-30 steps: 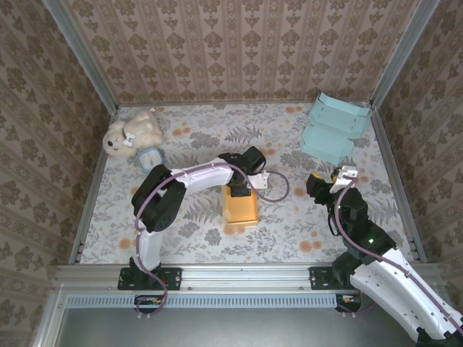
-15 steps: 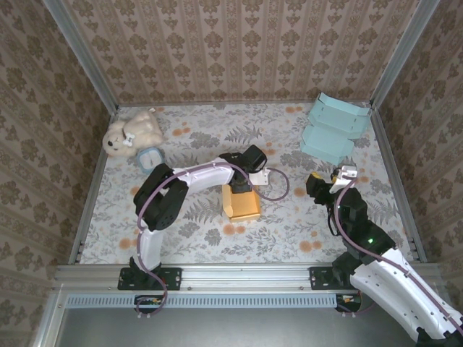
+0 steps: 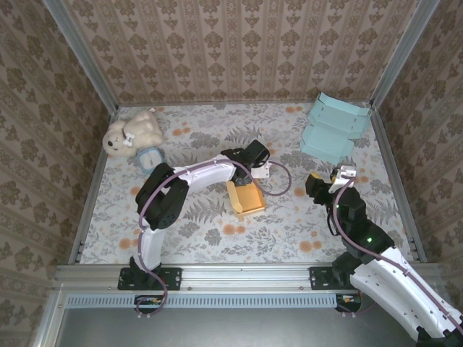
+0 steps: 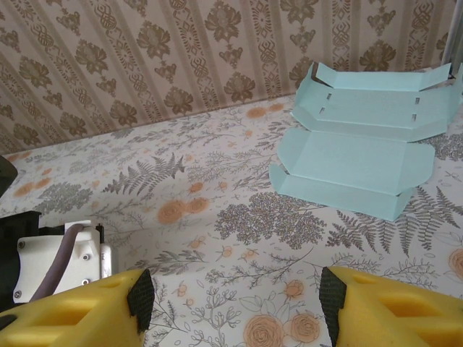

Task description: Fold the paper box

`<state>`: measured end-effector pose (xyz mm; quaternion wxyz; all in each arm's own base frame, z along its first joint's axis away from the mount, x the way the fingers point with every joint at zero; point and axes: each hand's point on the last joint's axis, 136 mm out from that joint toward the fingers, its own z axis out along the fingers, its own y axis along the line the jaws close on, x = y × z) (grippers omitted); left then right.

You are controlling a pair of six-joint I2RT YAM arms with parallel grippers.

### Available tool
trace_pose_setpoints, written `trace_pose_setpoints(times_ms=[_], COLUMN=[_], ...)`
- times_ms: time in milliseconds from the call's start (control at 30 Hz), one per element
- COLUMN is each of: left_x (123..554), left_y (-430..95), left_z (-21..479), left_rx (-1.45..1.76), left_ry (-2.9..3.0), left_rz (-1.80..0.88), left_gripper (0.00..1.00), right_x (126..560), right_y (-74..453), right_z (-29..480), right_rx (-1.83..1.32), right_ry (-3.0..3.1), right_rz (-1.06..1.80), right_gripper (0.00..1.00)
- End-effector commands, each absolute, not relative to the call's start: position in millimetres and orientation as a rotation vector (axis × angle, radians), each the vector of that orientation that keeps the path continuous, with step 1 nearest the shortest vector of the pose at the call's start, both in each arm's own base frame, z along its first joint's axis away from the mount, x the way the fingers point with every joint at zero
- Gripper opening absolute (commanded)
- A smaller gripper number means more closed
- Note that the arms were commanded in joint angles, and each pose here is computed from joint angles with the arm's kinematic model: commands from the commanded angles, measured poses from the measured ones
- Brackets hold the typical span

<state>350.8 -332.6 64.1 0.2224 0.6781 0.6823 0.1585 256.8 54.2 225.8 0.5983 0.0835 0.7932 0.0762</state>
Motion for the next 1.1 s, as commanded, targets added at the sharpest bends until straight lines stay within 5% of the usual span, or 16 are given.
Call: trace_pose_setpoints(times_ms=[0,567,1067], left_x=[360.4,361.8,376.6], left_y=[-338.4,-353.6,-373.1], left_z=[88.6,136.0,180.0], left_rx=[1.814,1.672,1.5], left_ry=[1.849,1.851,1.813], left_rz=[0.471,0.341,0.26], left_gripper=[0.42,0.66,0.74], right_x=[258.5,259.2,259.6], right_y=[53.5,55.3,57.1], right_z=[226.1,224.5,223.7], right_rx=[0.219,0.216,0.214], right_ry=[1.826,1.834,1.838], right_rz=[0.19,0.2,0.21], right_gripper=[0.65,0.65,0.65])
